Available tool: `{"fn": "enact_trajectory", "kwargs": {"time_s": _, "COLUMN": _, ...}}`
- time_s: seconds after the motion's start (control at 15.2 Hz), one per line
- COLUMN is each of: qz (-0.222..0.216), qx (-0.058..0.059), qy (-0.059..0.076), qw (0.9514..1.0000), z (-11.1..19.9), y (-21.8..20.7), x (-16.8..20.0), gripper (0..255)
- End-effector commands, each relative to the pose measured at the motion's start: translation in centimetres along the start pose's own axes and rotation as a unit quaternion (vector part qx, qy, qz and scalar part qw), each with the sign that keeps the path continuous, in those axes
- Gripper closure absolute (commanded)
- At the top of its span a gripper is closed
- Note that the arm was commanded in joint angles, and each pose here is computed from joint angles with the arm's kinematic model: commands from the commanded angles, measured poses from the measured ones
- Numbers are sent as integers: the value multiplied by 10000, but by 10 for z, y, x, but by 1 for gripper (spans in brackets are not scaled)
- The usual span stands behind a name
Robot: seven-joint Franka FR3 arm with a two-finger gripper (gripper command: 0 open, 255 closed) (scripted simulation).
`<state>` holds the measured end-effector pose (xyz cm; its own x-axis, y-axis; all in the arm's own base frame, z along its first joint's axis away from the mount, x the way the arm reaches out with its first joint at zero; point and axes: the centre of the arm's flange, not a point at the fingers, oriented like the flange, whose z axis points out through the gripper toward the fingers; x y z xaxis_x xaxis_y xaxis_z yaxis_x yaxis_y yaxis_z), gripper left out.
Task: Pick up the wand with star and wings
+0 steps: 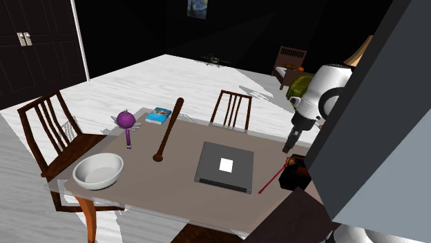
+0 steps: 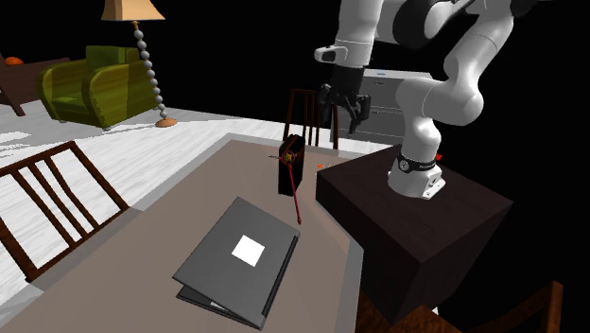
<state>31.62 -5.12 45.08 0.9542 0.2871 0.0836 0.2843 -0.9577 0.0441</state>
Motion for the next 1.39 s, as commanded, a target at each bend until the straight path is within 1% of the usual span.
{"fn": "enact_trajectory", "kwargs": {"time_s": 0.0, "qz": -212, "qx": 10, "qy": 5, "qw": 9998, "z": 26, "y": 10, "x": -2, "gripper": 0}}
{"fn": "enact_trajectory", "kwargs": {"time_s": 0.33, "qz": -709, "qx": 41, "qy": -13, "qw": 9975, "z": 90, "y": 27, "x": -5, "gripper": 0}}
{"fn": "enact_trajectory", "kwargs": {"time_s": 0.66, "qz": -1204, "qx": 71, "qy": -30, "qw": 9927, "z": 154, "y": 44, "x": -6, "gripper": 0}}
{"fn": "enact_trajectory", "kwargs": {"time_s": 0.99, "qz": -1696, "qx": 102, "qy": -48, "qw": 9854, "z": 218, "y": 61, "x": -6, "gripper": 0}}
{"fn": "enact_trajectory", "kwargs": {"time_s": 1.32, "qz": -2184, "qx": 132, "qy": -65, "qw": 9757, "z": 282, "y": 77, "x": -4, "gripper": 0}}
